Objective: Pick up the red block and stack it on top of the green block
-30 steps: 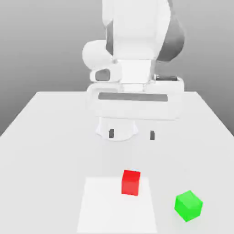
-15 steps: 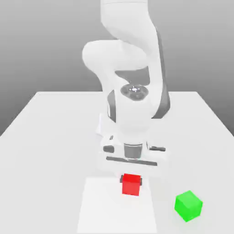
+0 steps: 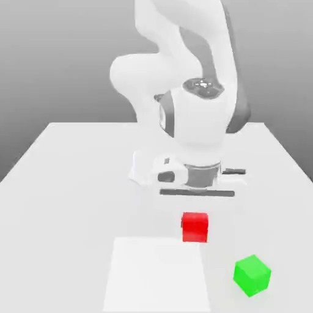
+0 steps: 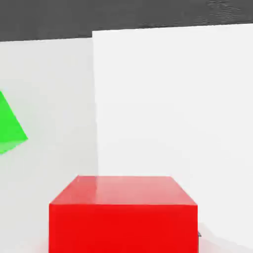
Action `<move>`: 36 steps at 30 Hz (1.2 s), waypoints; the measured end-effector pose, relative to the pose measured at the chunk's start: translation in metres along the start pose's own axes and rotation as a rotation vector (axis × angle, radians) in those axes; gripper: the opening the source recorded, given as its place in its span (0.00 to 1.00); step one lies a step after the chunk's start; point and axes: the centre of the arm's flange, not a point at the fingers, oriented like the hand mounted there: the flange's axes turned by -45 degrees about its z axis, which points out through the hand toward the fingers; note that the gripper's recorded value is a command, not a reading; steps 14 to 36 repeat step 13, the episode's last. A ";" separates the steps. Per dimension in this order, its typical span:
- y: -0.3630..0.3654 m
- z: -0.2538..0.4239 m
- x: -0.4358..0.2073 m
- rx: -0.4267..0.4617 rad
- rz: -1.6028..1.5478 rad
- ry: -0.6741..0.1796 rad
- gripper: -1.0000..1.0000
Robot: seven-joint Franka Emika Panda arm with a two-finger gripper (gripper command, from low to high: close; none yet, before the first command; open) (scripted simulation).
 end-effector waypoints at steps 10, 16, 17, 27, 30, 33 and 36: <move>-0.070 0.042 0.041 -0.004 -0.285 0.001 1.00; -0.070 0.042 0.041 -0.004 -0.285 0.001 1.00; -0.070 0.042 0.041 -0.004 -0.285 0.001 1.00; -0.070 0.042 0.041 -0.004 -0.285 0.001 1.00; -0.070 0.042 0.041 -0.004 -0.285 0.001 1.00; -0.070 0.042 0.041 -0.004 -0.285 0.001 1.00; -0.070 0.042 0.041 -0.004 -0.285 0.001 1.00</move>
